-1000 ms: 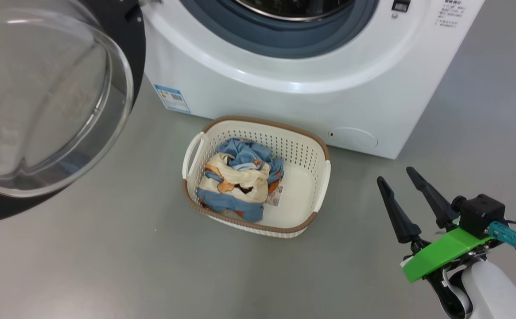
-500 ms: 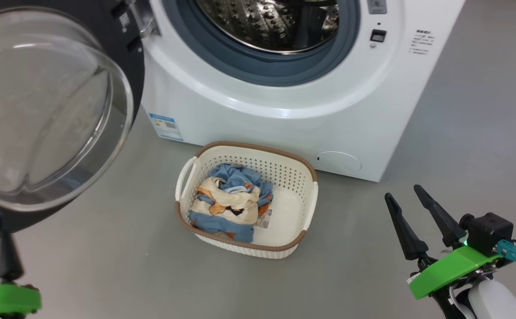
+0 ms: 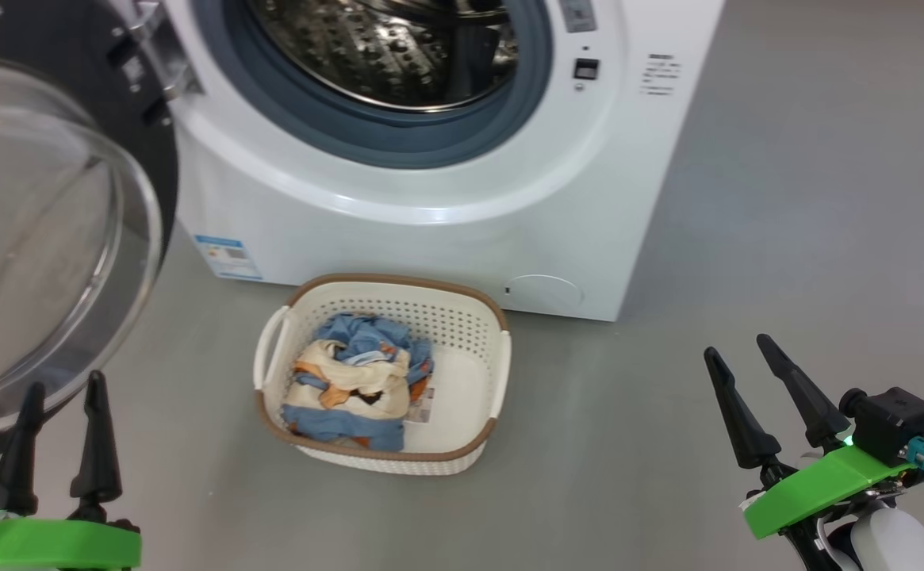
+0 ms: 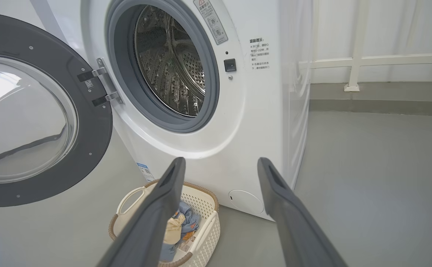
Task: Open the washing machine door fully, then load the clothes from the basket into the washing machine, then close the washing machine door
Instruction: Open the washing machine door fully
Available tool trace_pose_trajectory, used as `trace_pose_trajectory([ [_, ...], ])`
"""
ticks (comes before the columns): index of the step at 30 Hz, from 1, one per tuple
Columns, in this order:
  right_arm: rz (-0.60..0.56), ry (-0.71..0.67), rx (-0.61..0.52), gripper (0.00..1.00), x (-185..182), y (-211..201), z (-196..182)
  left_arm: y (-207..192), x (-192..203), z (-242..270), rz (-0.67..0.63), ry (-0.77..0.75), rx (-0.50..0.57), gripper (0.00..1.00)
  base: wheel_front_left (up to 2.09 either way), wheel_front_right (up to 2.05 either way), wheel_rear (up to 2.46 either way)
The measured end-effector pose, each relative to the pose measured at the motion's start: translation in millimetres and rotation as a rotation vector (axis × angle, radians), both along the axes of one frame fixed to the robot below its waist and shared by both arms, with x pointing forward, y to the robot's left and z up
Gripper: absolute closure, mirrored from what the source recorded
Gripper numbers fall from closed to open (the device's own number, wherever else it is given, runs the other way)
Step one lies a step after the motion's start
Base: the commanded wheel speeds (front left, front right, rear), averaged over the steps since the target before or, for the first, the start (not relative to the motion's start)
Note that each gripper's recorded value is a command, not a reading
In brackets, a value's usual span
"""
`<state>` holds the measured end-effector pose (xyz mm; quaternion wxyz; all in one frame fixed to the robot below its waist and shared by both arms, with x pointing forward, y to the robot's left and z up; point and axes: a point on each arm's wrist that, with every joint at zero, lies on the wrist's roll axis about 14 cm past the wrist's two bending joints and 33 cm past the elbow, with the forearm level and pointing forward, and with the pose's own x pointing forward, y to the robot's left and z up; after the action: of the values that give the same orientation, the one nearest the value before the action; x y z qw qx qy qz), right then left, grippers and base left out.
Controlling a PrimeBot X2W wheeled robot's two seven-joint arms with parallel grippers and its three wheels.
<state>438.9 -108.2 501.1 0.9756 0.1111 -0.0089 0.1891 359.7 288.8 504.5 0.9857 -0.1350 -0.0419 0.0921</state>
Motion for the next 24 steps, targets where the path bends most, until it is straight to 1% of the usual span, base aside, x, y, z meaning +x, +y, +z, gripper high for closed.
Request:
trace_pose_trajectory([
  [9, -0.099, 0.008, 0.0, 0.0, -13, -36, -2, -37, 23, 4, -0.127, -0.019, 0.007, 0.0, 0.0, 0.0, 0.0],
  [18, -0.195, -0.005, 0.012, 0.0, -24, -66, 5, -79, 44, 14, -0.259, -0.059, -0.019, 0.0, 0.0, 0.0, 0.0],
  [24, -0.255, -0.009, 0.007, 0.0, -31, -87, 6, -98, 48, 6, -0.312, -0.04, -0.039, 0.0, 0.0, 0.0, 0.0],
])
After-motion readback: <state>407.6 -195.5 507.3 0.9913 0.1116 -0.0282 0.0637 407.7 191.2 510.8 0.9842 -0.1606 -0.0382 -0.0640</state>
